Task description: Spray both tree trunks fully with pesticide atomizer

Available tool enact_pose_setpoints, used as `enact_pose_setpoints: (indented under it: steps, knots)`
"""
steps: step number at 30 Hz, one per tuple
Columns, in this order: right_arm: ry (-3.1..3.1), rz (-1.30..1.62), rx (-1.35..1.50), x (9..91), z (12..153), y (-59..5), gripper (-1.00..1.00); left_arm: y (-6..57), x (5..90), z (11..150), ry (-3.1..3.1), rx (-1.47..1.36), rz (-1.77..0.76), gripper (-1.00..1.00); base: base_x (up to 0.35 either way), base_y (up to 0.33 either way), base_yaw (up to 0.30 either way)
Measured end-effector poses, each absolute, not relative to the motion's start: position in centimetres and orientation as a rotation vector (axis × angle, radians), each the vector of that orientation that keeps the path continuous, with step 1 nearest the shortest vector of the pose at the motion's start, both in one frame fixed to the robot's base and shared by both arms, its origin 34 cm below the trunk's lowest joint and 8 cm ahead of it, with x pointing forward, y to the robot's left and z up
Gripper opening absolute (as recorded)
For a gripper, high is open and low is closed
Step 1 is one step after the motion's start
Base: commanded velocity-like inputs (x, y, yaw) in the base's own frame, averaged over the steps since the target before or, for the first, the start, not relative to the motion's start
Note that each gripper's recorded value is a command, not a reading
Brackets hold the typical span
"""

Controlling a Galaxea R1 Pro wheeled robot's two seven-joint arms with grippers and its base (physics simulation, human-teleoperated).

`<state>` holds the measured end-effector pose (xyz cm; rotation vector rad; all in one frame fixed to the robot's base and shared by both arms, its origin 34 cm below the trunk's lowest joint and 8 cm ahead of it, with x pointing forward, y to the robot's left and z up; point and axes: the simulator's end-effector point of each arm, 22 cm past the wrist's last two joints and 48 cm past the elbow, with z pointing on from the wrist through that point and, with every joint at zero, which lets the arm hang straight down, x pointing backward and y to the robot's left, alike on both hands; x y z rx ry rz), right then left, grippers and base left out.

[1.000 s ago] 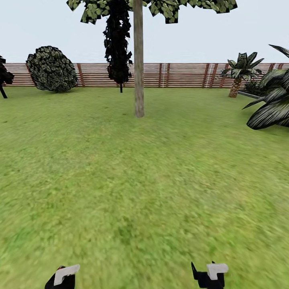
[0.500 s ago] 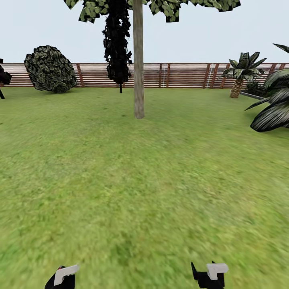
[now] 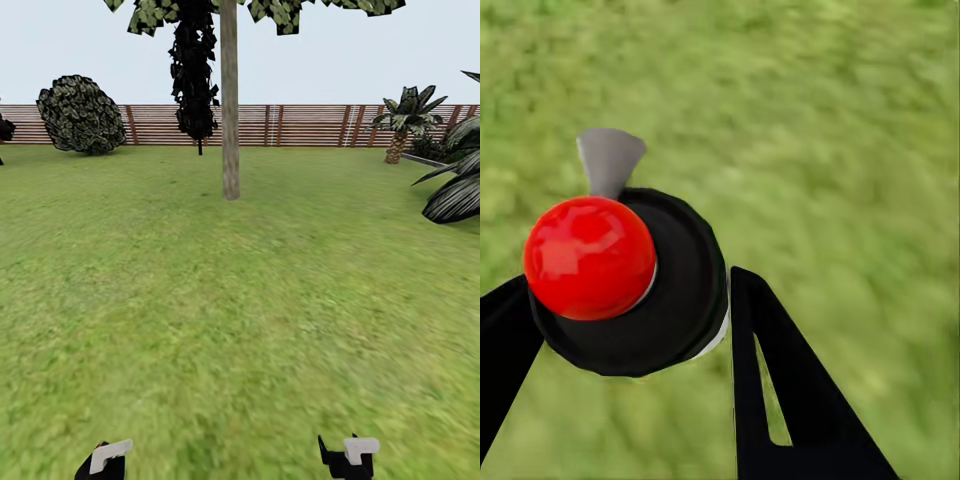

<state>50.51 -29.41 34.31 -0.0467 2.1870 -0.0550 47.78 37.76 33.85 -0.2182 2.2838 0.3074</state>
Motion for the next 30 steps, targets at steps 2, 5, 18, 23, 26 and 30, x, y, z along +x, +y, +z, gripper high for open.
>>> enact_pose_setpoints:
  steps: [2,5,18,23,26,30]
  knots:
    - [2.187,-0.055,-0.047,50.51,34.31,-29.41,1.00,37.75,47.78,33.85,2.284,-0.218,0.307,-1.00,0.337,0.000,0.000]
    - [2.187,-0.055,-0.047,50.51,34.31,-29.40,1.00,37.78,47.78,33.86,2.284,-0.218,0.308,-1.00,0.337,0.000,0.000]
    - [2.187,-0.055,-0.047,50.51,34.31,-29.40,1.00,37.80,47.78,33.86,2.284,-0.218,0.308,-1.00,0.337,0.000,0.000]
    - [2.187,-0.055,-0.048,50.51,34.31,-29.39,1.00,37.80,47.78,33.86,2.284,-0.218,0.308,-1.00,0.337,0.000,0.000]
    - [2.187,-0.054,-0.048,50.51,34.31,-29.38,1.00,37.81,47.78,33.86,2.284,-0.218,0.309,-1.00,0.337,0.000,0.000]
    - [2.187,-0.054,-0.048,50.51,34.31,-29.39,1.00,37.82,47.78,33.86,2.284,-0.218,0.309,-1.00,0.337,0.000,0.000]
